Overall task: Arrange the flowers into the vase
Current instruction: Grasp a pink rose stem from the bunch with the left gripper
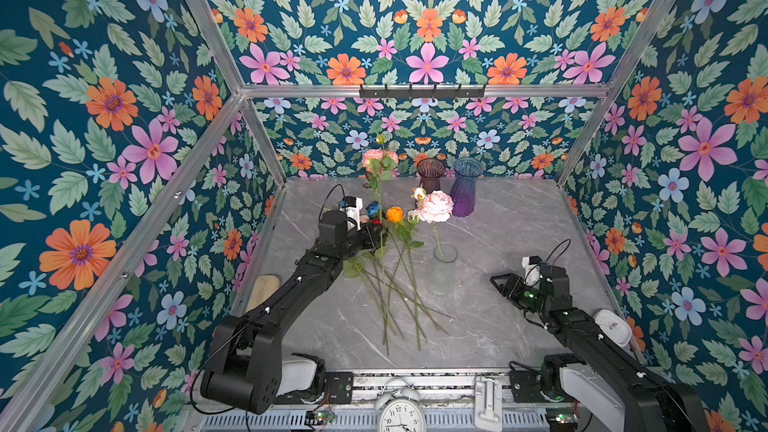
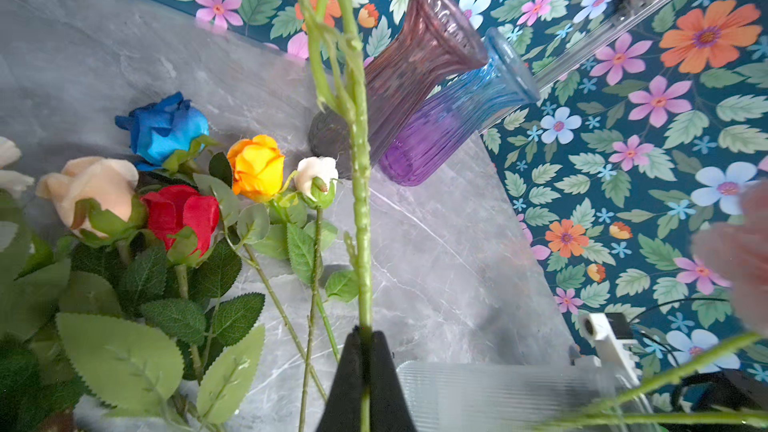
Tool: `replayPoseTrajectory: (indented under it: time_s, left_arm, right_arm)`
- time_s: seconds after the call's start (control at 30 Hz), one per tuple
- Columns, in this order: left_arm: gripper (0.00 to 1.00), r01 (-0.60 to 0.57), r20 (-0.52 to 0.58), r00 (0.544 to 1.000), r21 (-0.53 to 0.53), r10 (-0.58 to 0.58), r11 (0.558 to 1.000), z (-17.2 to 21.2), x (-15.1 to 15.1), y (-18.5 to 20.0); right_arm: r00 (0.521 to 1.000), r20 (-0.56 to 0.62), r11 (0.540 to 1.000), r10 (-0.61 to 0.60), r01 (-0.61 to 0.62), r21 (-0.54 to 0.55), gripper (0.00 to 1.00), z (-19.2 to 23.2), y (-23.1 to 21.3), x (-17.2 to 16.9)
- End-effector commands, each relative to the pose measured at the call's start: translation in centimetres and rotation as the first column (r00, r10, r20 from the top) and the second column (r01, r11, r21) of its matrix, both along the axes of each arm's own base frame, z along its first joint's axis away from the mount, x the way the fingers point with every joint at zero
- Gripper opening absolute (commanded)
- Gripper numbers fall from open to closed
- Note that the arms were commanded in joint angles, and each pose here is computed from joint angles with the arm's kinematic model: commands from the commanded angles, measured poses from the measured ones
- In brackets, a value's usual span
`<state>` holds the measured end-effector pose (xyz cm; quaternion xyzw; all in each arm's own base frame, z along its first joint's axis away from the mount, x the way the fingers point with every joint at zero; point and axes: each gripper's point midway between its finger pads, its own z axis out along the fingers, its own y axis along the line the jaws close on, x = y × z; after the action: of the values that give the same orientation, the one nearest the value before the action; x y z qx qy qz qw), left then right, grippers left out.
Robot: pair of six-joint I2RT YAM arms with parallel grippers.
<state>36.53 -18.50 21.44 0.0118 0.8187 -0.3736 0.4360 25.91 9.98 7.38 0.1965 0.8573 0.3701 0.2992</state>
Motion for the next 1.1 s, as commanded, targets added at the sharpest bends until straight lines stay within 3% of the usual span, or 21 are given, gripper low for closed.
replayPoseTrajectory:
  time_s: [0.0,0.13,0.23,0.4,0.67,1.07]
  left_arm:
    - [0.00,0.001,0.031,1.000,-0.033,0.000,0.999,1.8,-0.7,0.1]
    - [0.00,-0.026,0.050,0.998,-0.036,0.028,0.999,3.1,-1.9,1.0]
    - [0.00,-0.046,0.027,0.999,0.021,0.045,0.999,2.3,-2.7,1.8]
    - [0.00,-0.080,-0.044,0.995,0.157,0.088,0.984,-1.7,-3.7,3.5]
    - [0.00,-0.069,-0.133,0.985,0.284,0.110,0.956,-8.3,-4.8,4.8]
    - [0.00,-0.003,-0.241,0.967,0.313,0.083,0.950,-13.0,-4.5,4.2]
  right_arm:
    - [1.000,0.018,1.000,-0.010,0.010,0.000,0.55,0.3,-0.1,0.3]
    - [1.000,0.020,1.000,-0.009,0.009,0.000,0.55,0.4,-0.1,0.3]
    - [1.000,0.017,1.000,-0.009,0.009,0.000,0.55,0.3,-0.1,0.3]
    - [1.000,0.006,1.000,-0.010,0.010,0.001,0.55,0.1,-0.1,0.3]
    - [1.000,0.001,1.000,-0.005,0.005,0.003,0.55,0.0,0.0,0.2]
    - [1.000,0.002,1.000,-0.008,0.008,0.002,0.55,0.0,-0.1,0.2]
